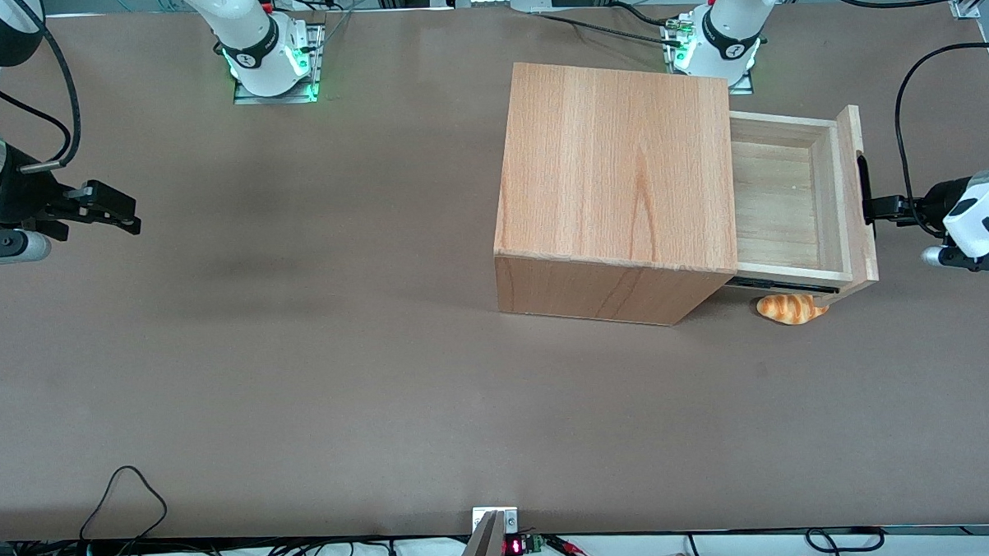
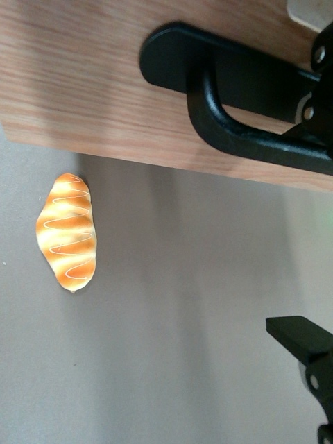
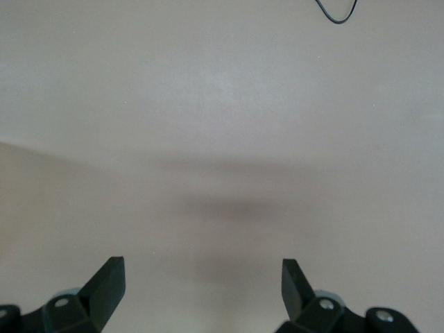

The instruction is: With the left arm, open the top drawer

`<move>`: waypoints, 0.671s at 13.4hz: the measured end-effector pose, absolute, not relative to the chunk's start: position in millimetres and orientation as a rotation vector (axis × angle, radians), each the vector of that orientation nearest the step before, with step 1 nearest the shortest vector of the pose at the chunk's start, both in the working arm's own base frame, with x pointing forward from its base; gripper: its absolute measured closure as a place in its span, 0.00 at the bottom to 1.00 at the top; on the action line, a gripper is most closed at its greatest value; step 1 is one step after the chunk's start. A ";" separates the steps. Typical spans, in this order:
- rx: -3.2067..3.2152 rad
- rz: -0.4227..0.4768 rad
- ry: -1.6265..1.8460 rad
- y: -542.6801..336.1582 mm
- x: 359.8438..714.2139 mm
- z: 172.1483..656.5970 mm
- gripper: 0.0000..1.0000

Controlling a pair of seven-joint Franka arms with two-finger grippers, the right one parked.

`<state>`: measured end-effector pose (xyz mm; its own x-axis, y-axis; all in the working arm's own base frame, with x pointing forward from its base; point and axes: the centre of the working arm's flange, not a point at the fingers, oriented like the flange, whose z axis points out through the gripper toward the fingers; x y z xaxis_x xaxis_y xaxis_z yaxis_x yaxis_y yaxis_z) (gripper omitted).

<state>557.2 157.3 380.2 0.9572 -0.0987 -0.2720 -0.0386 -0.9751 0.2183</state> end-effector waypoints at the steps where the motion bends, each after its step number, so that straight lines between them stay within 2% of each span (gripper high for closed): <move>1: 2.898 -0.415 -0.106 157.1 557.7 381.0 0.00; 2: 2.892 -0.409 -0.104 156.8 558.1 381.2 0.00; 6: 2.861 -0.292 -0.079 154.0 573.2 404.9 0.00; 9: 2.858 -0.283 -0.081 154.1 575.8 413.1 0.00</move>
<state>575.8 154.1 413.1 0.9793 -0.0813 -0.1851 -0.0290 -0.9626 0.2695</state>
